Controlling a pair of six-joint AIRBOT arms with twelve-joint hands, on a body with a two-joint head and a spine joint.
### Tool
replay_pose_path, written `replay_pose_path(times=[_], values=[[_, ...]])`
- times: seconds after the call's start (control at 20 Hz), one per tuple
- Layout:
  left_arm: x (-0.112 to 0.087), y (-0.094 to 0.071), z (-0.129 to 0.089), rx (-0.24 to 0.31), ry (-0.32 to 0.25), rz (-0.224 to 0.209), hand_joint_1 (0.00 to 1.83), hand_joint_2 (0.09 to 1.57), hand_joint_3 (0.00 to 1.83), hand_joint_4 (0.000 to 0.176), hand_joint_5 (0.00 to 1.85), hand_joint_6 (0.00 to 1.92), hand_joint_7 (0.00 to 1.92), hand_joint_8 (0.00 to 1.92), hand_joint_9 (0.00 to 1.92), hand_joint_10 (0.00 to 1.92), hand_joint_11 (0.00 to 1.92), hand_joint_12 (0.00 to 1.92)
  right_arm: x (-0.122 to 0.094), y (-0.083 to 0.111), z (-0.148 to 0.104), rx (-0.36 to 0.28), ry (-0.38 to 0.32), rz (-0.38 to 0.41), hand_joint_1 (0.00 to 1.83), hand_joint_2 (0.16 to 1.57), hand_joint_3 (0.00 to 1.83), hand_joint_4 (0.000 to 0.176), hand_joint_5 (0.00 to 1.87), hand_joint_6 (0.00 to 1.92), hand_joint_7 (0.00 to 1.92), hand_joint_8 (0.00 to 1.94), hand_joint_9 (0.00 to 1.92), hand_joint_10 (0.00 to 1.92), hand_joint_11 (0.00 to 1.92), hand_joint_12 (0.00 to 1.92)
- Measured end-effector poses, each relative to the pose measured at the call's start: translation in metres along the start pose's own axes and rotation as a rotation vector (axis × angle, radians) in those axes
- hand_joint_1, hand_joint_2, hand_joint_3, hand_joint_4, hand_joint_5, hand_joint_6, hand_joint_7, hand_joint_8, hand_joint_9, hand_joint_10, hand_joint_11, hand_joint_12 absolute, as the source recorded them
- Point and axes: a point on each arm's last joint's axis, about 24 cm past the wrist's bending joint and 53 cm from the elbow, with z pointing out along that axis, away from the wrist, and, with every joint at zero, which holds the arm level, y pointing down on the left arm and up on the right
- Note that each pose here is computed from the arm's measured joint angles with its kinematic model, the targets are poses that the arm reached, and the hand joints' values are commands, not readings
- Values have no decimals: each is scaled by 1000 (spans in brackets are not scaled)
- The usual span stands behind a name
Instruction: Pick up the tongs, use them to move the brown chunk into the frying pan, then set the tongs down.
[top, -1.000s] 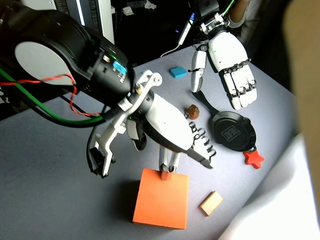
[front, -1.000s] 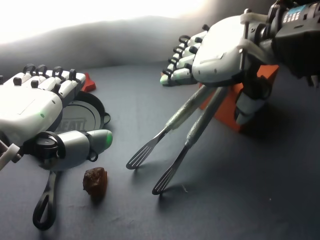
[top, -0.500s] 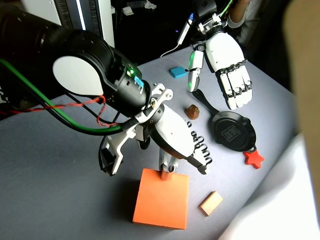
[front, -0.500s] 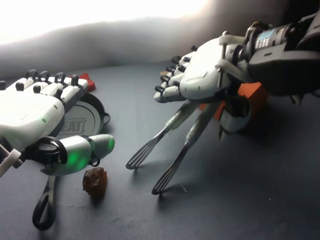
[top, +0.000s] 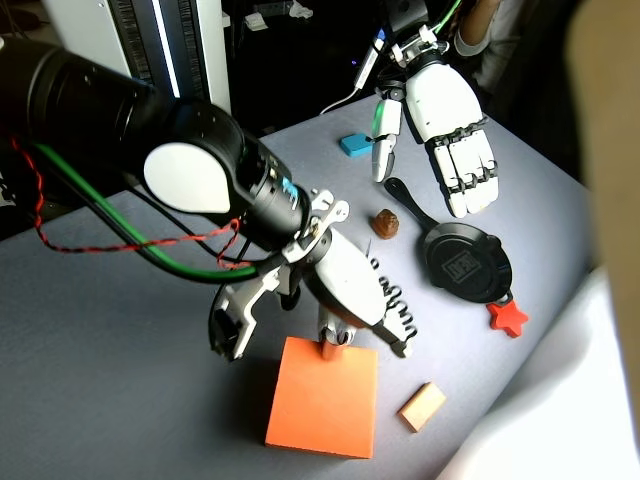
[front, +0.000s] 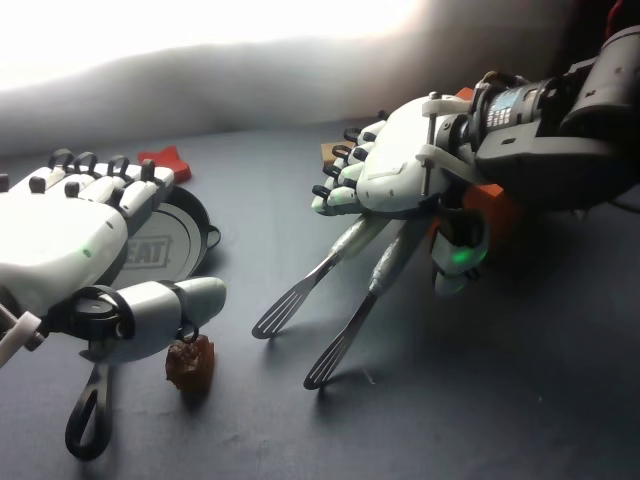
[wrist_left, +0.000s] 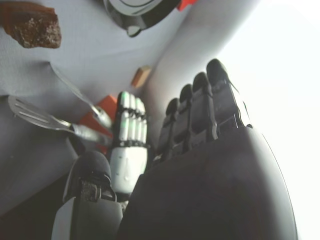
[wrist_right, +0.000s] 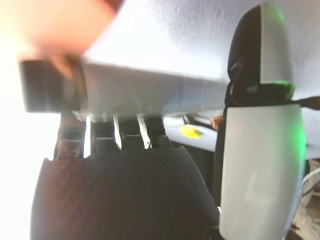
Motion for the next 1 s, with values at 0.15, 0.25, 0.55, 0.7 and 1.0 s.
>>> replay_pose_path(times=[0.15, 0.25, 0.55, 0.7, 1.0], values=[[-1, 2, 0, -8, -3, -3, 0, 1240, 0, 0, 13, 4, 51, 5, 56, 7, 0, 243, 2, 4, 3, -6, 3, -3, 963, 850, 4, 0, 14, 0, 46, 0, 42, 1, 0, 270], [-1, 2, 0, -6, -6, -2, 0, 1247, 2, 0, 2, 1, 39, 3, 43, 2, 0, 210, 2, 7, 5, -12, 3, -10, 997, 833, 0, 0, 18, 5, 53, 3, 50, 4, 0, 277], [-7, 7, -2, -32, -31, -6, 0, 1249, 0, 0, 2, 1, 38, 3, 49, 3, 0, 235, 0, 16, 8, -26, -3, -24, 1020, 888, 15, 0, 78, 13, 106, 6, 100, 13, 0, 341], [-5, 10, -2, -46, -26, -18, 0, 1248, 0, 0, 17, 3, 49, 2, 64, 5, 0, 295, -2, 16, 9, -26, -9, -32, 1078, 1032, 44, 0, 149, 19, 161, 9, 142, 14, 0, 473], [-4, 12, -4, -61, -26, -31, 29, 1249, 0, 0, 25, 5, 58, 4, 72, 6, 0, 297, -2, 13, 9, -23, -19, -38, 989, 1172, 8, 0, 574, 45, 637, 16, 584, 47, 21, 1284]])
